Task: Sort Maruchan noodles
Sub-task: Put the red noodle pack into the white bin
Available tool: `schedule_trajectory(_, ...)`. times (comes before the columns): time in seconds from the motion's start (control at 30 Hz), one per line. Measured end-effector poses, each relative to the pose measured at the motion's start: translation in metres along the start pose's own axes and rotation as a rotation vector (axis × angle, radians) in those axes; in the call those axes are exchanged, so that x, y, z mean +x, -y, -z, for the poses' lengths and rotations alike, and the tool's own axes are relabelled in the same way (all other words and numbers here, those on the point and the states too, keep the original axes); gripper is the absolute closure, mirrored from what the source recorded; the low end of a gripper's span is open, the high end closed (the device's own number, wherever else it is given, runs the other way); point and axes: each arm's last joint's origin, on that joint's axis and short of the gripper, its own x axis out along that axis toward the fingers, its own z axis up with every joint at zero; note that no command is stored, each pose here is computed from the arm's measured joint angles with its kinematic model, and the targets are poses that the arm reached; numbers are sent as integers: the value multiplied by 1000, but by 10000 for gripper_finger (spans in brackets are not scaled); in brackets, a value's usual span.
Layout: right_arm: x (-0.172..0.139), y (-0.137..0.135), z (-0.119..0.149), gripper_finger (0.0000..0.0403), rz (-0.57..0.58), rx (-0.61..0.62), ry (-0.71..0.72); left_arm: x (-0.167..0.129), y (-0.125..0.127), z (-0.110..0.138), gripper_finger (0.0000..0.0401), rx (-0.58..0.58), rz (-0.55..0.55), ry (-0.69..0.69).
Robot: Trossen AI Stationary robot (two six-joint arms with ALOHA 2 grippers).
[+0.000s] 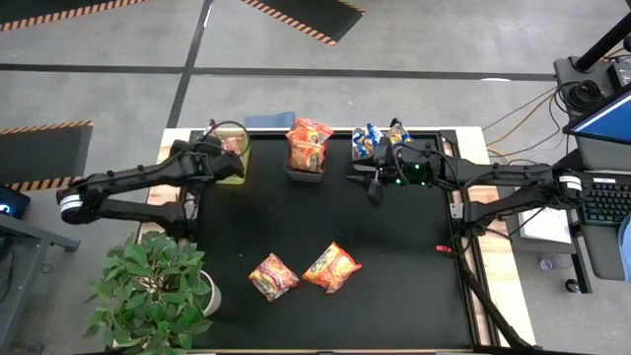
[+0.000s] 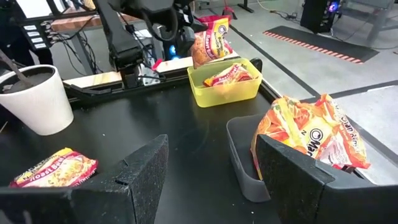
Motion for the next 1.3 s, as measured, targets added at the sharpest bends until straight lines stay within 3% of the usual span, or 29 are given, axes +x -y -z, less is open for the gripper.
schedule_trajectory(0.23, 1, 0, 3, 172, 1, -16, -10, 8, 0, 7, 401, 6, 20, -70)
schedule_trajectory(0.47, 1, 0, 5, 172, 1, -32, -13, 10, 5, 6, 401, -53, 30, -39)
schedule_trajectory(1.3, -2, 16, -7, 172, 61, -38, 47, 47, 34, 23, 401, 58, -84, -204)
